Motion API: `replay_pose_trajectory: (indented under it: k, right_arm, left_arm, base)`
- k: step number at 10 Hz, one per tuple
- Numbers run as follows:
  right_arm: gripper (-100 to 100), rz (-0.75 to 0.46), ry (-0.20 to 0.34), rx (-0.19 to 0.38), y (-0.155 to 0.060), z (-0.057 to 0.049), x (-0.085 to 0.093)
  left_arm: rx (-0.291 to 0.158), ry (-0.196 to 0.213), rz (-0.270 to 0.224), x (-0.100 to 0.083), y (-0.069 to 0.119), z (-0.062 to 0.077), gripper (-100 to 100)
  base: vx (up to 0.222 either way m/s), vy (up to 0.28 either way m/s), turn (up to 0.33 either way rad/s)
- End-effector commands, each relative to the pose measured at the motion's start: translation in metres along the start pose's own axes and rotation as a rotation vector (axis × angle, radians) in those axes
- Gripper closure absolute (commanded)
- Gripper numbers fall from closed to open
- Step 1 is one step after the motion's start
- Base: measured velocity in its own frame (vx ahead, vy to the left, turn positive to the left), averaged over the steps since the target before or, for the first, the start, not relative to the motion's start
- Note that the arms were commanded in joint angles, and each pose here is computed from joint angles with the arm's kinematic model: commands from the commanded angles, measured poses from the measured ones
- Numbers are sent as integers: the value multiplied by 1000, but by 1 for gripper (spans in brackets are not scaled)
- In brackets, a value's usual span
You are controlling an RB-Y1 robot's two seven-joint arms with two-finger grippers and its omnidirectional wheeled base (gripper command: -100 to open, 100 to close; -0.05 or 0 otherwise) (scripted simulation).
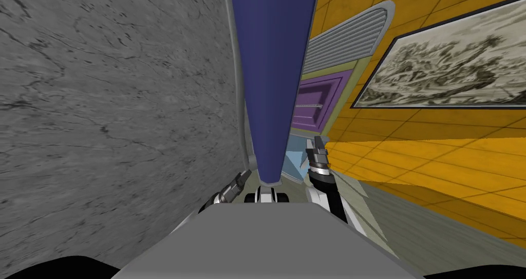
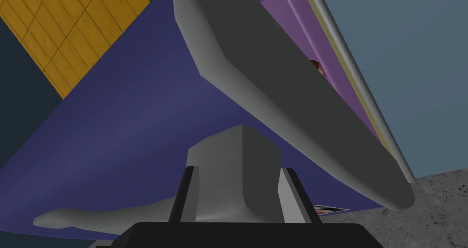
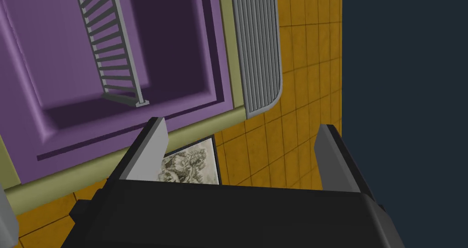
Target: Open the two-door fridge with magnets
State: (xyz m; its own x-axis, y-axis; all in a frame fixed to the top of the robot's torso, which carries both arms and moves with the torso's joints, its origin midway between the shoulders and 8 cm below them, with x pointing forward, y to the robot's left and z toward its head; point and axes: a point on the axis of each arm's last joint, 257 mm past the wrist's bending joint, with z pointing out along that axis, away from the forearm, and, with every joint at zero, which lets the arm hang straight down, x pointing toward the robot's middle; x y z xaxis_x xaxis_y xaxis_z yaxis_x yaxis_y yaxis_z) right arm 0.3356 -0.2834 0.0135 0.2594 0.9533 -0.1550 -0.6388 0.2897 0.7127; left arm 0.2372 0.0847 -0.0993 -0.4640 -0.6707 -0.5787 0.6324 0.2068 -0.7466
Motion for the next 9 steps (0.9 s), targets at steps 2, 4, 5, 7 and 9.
replay_pose_trajectory:
  k: [2, 4, 5, 7, 9]
  right_arm:
    - [0, 0, 0, 0, 0, 0, 0]
    - [0, 1, 0, 0, 0, 0, 0]
    - [0, 0, 0, 0, 0, 0, 0]
    - [0, 0, 0, 0, 0, 0, 0]
    - [0, 0, 0, 0, 0, 0, 0]
  left_arm:
    - [40, 17, -58, 16, 0, 15, 100]
    - [51, 31, -114, 30, 4, 27, 100]
    - [77, 38, -108, 30, -1, 33, 100]
    - [93, 59, -160, 45, 2, 46, 100]
    - [138, 71, -140, 42, -7, 57, 100]
  base:
    - [11, 222, 196]
    - [22, 163, 89]
    - [45, 229, 139]
    - [32, 145, 126]
    - [35, 185, 40]
